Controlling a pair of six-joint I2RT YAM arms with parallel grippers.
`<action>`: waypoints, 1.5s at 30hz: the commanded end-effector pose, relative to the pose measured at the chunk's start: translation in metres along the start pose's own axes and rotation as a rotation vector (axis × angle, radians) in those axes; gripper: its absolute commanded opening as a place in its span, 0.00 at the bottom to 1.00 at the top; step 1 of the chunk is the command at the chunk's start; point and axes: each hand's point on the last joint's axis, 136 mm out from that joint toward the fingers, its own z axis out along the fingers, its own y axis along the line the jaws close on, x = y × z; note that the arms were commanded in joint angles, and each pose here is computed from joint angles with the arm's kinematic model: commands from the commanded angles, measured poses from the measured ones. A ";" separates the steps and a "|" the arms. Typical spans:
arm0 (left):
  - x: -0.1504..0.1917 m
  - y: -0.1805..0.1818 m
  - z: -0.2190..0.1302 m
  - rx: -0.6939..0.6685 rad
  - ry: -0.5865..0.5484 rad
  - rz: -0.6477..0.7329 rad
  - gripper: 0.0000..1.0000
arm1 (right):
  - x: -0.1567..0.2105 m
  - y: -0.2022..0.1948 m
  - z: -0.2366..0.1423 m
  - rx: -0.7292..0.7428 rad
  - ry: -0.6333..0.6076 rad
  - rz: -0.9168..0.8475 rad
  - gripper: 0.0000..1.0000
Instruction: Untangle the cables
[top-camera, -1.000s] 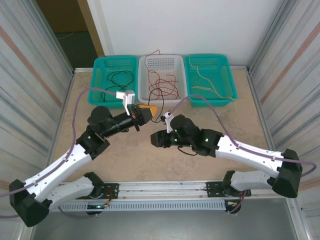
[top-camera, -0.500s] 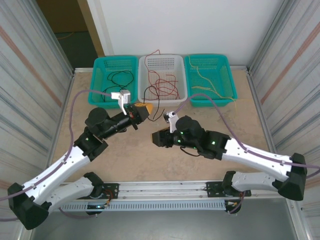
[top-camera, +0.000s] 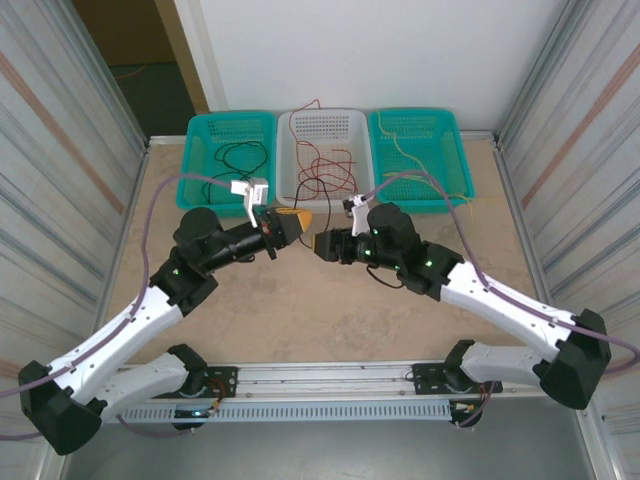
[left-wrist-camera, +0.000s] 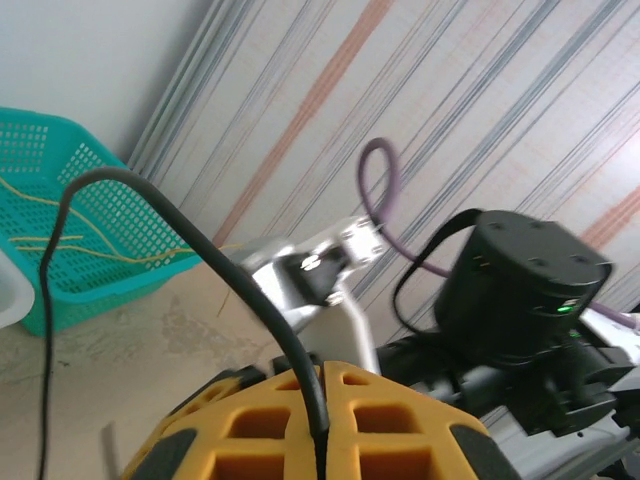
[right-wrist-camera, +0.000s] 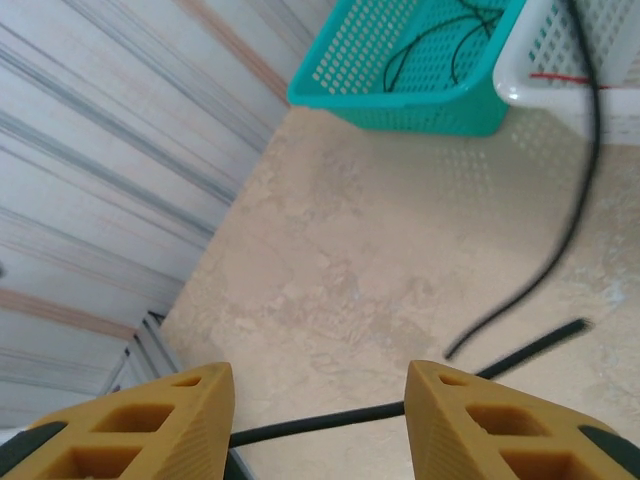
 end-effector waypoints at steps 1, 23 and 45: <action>-0.019 -0.019 -0.008 0.035 -0.038 0.051 0.00 | 0.002 0.029 0.005 -0.120 0.029 -0.005 0.45; -0.034 0.065 -0.037 -0.407 -0.105 0.079 0.00 | 0.029 0.040 -0.005 -0.065 0.029 -0.092 0.45; -0.118 0.305 -0.051 -0.914 0.068 -0.021 0.97 | -0.001 -0.054 -0.105 0.241 -0.164 -0.041 0.56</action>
